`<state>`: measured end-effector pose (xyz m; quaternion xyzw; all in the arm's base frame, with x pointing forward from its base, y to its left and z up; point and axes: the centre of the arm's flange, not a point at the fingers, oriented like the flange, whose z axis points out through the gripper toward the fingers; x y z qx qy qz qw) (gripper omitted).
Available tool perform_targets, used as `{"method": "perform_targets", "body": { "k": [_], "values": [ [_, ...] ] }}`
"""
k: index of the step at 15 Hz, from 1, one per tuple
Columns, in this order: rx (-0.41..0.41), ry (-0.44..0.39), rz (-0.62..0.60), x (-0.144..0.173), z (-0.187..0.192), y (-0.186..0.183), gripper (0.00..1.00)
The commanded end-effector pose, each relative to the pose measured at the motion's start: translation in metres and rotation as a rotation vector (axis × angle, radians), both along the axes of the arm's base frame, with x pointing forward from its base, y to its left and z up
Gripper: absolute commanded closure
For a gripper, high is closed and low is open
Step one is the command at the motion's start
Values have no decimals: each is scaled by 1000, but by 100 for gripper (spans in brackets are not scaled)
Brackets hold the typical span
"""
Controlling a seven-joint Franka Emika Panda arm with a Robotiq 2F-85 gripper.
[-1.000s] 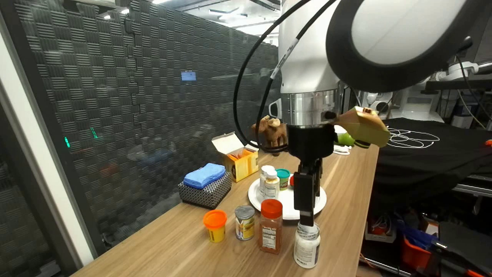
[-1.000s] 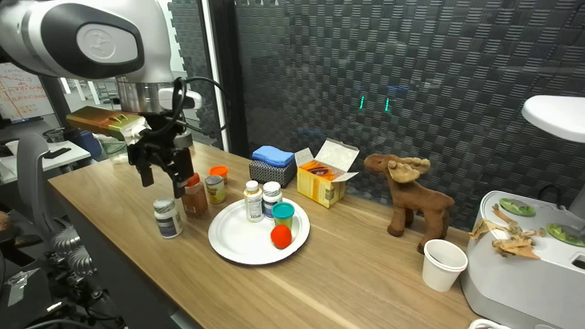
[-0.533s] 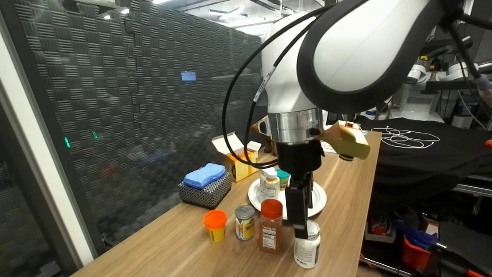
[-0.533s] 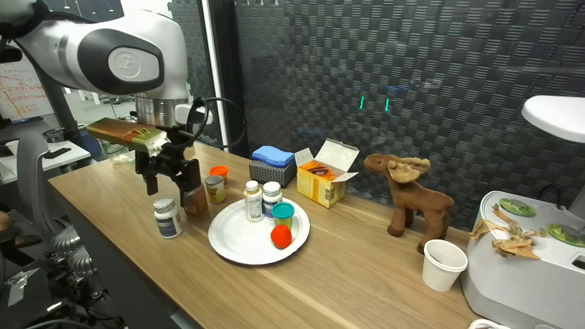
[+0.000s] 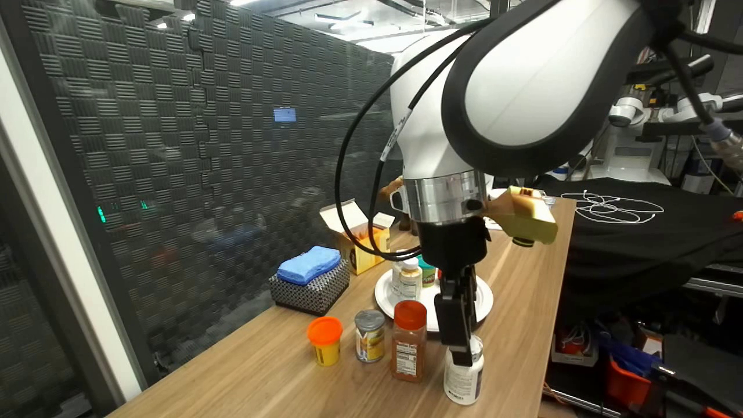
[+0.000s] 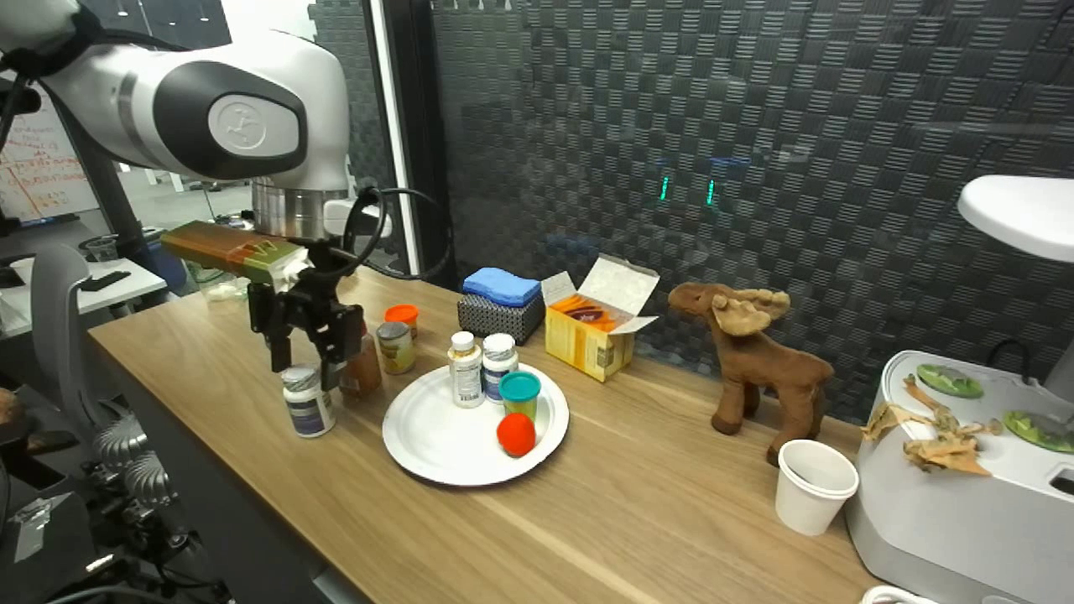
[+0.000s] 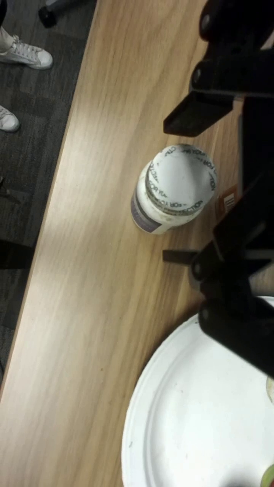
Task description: Put the bottles and the orange plushie surrounding the white plate on the white plate
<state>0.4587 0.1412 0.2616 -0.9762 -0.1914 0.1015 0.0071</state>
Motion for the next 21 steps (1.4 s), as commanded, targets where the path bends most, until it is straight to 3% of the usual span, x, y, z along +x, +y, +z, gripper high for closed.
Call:
{"method": "perform_targets", "body": {
  "k": [1,4,10,13,21],
  "values": [
    [-1,-9,-5,2,5,3,53],
    [-1,-11,-14,4,5,1,77],
    [3,-28,-83,1,33,-9,78],
    [-10,-106,-154,2,60,-23,80],
    [-95,-207,-349,34,79,-92,79]
  ]
}}
